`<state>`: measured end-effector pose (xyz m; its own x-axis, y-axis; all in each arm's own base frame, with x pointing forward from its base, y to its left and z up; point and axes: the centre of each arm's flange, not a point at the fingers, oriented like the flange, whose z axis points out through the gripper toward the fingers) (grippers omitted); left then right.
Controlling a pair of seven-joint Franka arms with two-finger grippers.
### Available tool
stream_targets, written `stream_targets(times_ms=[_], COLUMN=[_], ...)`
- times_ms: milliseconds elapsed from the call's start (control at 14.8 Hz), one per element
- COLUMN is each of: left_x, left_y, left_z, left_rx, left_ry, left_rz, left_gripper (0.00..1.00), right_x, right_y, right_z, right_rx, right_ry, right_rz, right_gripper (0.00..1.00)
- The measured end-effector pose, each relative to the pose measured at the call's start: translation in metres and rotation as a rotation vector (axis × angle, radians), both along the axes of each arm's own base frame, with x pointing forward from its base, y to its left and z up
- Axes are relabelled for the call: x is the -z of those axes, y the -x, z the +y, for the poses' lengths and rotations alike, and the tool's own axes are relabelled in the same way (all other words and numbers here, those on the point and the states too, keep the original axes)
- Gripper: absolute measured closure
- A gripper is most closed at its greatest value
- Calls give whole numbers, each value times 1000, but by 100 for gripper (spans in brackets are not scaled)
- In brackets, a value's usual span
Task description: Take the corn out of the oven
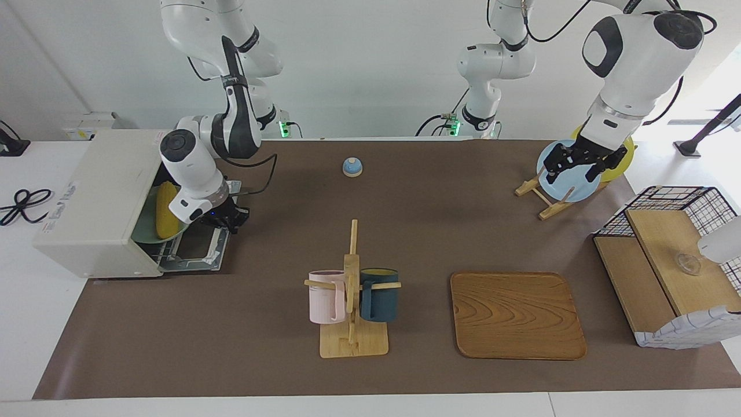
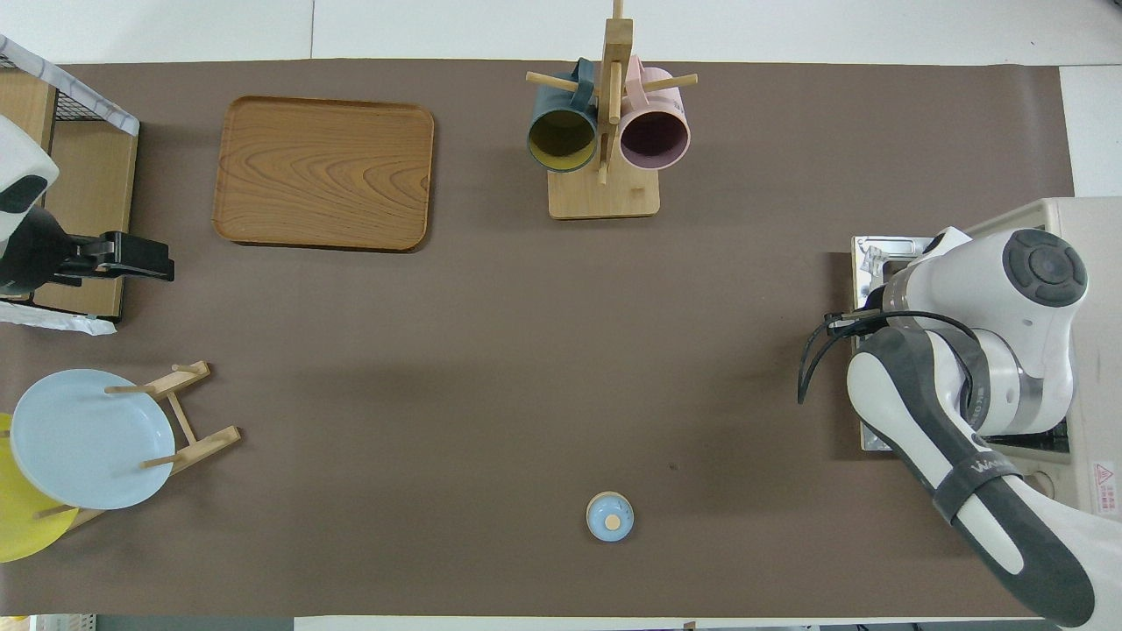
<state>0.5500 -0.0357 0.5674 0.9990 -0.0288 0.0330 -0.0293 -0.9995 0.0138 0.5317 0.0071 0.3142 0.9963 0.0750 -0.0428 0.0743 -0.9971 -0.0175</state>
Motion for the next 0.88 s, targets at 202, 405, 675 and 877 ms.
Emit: stream_targets(times_ms=[202,405,675,877], left_x=[0,0,0,0], left_y=[0,0,0,0], left_z=[1,1,2,4], left_rx=[-2,-3,-4,-7], left_ry=[0,0,0,0], left_rz=[0,0,0,0], left_gripper=[0,0,0,0], right_x=[0,0,-2,-34], right_y=[0,0,0,-12], right_z=[1,8,11,17], right_rx=[44,56,52,42], right_ry=[3,5,6,11], right_rz=[1,1,10,62], right_gripper=[99,99,99,99])
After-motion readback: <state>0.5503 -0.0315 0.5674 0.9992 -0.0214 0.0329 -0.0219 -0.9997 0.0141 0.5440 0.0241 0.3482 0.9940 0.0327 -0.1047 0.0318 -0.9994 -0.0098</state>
